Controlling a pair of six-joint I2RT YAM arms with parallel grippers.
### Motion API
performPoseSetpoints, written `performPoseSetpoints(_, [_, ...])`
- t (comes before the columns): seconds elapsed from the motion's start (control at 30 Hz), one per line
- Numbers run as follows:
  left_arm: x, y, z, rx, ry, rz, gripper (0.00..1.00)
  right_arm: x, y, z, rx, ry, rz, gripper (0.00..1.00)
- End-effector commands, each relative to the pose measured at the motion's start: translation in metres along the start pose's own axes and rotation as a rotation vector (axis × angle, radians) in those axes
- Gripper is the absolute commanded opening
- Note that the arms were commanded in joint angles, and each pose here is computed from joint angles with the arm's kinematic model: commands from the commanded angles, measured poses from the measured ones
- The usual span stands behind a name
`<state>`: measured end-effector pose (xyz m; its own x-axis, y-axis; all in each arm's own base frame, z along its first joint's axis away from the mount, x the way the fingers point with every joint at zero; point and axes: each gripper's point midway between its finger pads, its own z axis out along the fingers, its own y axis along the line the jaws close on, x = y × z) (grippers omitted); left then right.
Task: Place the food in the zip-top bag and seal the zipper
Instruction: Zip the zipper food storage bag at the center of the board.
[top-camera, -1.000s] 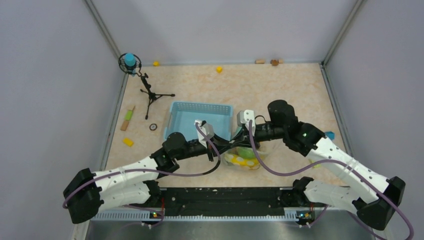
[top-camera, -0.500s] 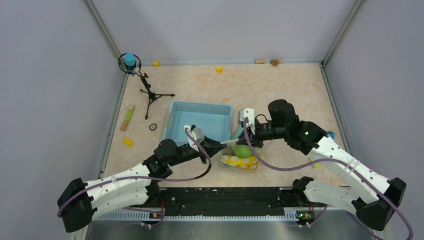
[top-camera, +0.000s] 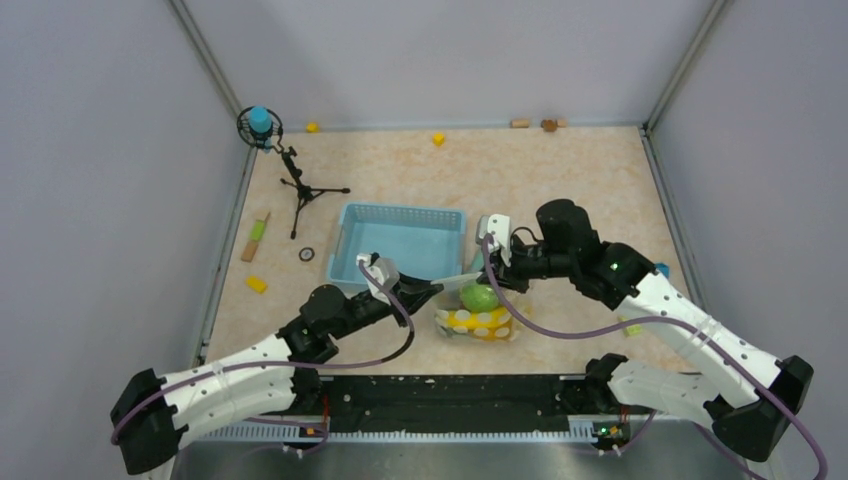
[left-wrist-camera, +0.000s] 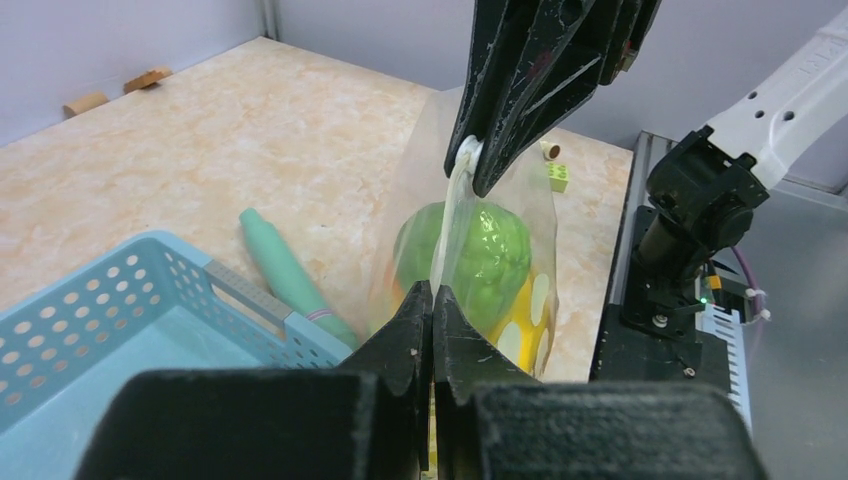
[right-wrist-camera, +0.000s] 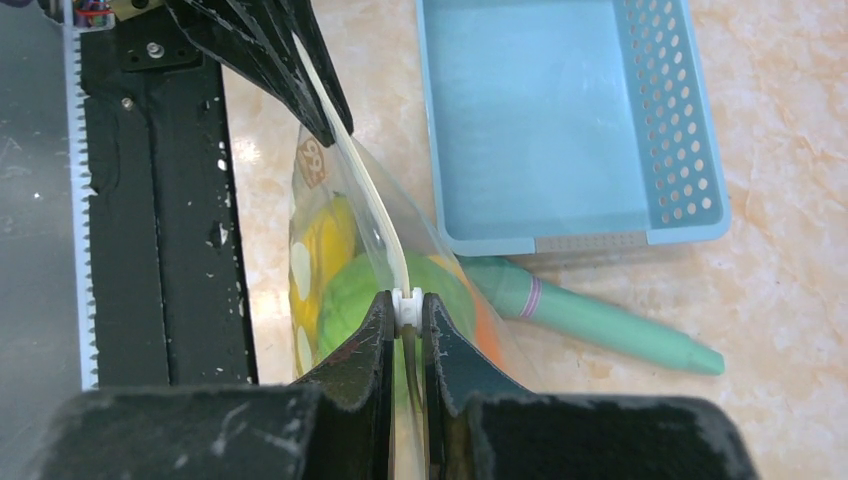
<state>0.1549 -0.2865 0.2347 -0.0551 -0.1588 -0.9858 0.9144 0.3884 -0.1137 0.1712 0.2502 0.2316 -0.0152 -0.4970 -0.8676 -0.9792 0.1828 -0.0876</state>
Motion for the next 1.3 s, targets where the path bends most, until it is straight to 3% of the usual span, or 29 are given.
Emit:
performPoseSetpoints(0.0, [-0.011,0.016,-0.009,-0.093,-0.052,0.045,0.00,0.001,-0.028,-0.012,0.136,0.048,-0.027,0.00])
performPoseSetpoints(0.37, [-0.024,0.055,-0.041,-0.337,-0.120,0.102,0.00,0.004,-0.038,-0.016,0.198,0.074,-0.021,0.00])
performPoseSetpoints(0.8, [-0.044,0.104,-0.082,-0.683,-0.268,0.012,0.00,0.013,-0.049,-0.010,0.240,0.117,0.038,0.00])
performPoseSetpoints(1.27, [-0.049,0.117,-0.099,-0.790,-0.334,-0.036,0.00,0.015,-0.061,-0.005,0.285,0.146,0.074,0.00])
